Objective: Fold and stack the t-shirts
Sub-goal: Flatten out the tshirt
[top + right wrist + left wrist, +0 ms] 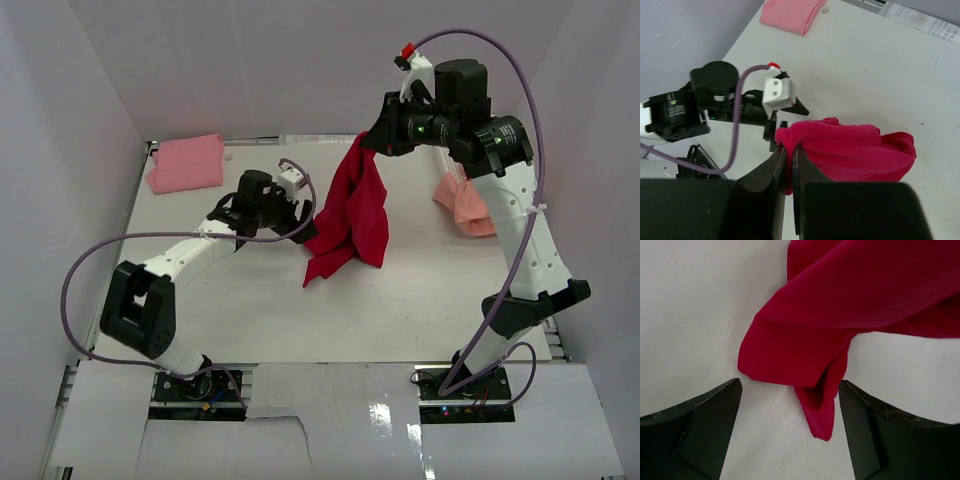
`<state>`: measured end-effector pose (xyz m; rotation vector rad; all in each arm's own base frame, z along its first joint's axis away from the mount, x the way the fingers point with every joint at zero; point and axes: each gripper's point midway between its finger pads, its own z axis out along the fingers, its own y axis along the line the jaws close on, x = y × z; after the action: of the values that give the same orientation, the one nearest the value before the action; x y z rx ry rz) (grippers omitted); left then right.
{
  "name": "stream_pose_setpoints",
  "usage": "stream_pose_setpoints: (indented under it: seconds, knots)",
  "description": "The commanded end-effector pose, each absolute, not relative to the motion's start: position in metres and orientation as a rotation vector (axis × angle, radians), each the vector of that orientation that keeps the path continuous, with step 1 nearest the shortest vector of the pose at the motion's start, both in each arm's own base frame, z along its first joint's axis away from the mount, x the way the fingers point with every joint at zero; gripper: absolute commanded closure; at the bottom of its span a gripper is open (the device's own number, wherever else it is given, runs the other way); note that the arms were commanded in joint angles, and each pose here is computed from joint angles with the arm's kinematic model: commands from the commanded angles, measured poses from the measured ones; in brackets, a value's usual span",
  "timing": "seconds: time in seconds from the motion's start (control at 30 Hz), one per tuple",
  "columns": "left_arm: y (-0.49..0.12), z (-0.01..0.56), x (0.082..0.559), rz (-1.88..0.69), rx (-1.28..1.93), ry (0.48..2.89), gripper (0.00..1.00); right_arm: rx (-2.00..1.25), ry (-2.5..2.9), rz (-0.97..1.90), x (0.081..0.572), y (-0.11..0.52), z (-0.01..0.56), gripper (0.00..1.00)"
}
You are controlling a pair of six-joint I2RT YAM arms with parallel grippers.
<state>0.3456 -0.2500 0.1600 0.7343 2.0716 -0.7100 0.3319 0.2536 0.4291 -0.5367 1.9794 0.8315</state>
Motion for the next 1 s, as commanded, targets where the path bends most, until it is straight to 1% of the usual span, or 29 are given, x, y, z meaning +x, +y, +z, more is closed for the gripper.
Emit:
stream_pose_setpoints:
  seconds: [0.0, 0.17, 0.23, 0.27, 0.3, 0.37, 0.4, 0.43, 0.5, 0.53, 0.6, 0.67, 0.8, 0.87, 0.9, 0.97]
  knots:
    - [-0.267, 0.166, 0.371, -0.651, 0.820, 2.003, 0.11, -0.554, 1.907, 0.888, 0.316, 0.254, 0.456, 0.92]
    - [-0.296, 0.169, 0.386, -0.685, 0.900, 1.928, 0.10, -0.564, 1.911, 0.885, 0.311, 0.252, 0.454, 0.92]
    - [-0.305, 0.170, 0.390, -0.711, 0.925, 1.880, 0.12, -0.570, 1.904, 0.886, 0.308, 0.250, 0.456, 0.92]
    - [-0.312, 0.171, 0.386, -0.759, 0.966, 1.848, 0.16, -0.571, 1.907, 0.887, 0.308, 0.250, 0.455, 0.92]
    - [-0.316, 0.171, 0.385, -0.785, 0.986, 1.829, 0.24, -0.574, 1.900, 0.890, 0.305, 0.250, 0.457, 0.92]
    - [-0.326, 0.166, 0.383, -0.846, 1.018, 1.801, 0.33, -0.579, 1.892, 0.896, 0.302, 0.248, 0.460, 0.92]
    - [-0.328, 0.165, 0.384, -0.857, 1.019, 1.801, 0.41, -0.579, 1.885, 0.896, 0.300, 0.247, 0.462, 0.92]
    - [-0.330, 0.163, 0.387, -0.865, 1.018, 1.805, 0.60, -0.579, 1.884, 0.896, 0.300, 0.246, 0.462, 0.92]
    - [-0.332, 0.162, 0.386, -0.885, 1.018, 1.811, 0.74, -0.578, 1.878, 0.894, 0.298, 0.242, 0.464, 0.92]
    - [-0.334, 0.162, 0.387, -0.895, 1.015, 1.809, 0.86, -0.574, 1.872, 0.895, 0.297, 0.239, 0.467, 0.92]
    - [-0.336, 0.166, 0.386, -0.919, 0.993, 1.817, 1.00, -0.567, 1.879, 0.900, 0.298, 0.235, 0.465, 0.92]
    - [-0.333, 0.177, 0.386, -0.911, 0.968, 1.812, 1.00, -0.559, 1.874, 0.904, 0.297, 0.232, 0.468, 0.92]
    - [-0.315, 0.207, 0.383, -0.817, 0.878, 1.791, 1.00, -0.540, 1.871, 0.898, 0.298, 0.224, 0.470, 0.92]
    - [-0.300, 0.217, 0.384, -0.734, 0.815, 1.803, 1.00, -0.533, 1.891, 0.894, 0.298, 0.221, 0.465, 0.92]
    - [-0.290, 0.235, 0.378, -0.699, 0.784, 1.776, 1.00, -0.524, 1.899, 0.885, 0.300, 0.220, 0.463, 0.92]
    - [-0.267, 0.245, 0.381, -0.589, 0.682, 1.827, 1.00, -0.520, 1.935, 0.885, 0.303, 0.220, 0.450, 0.92]
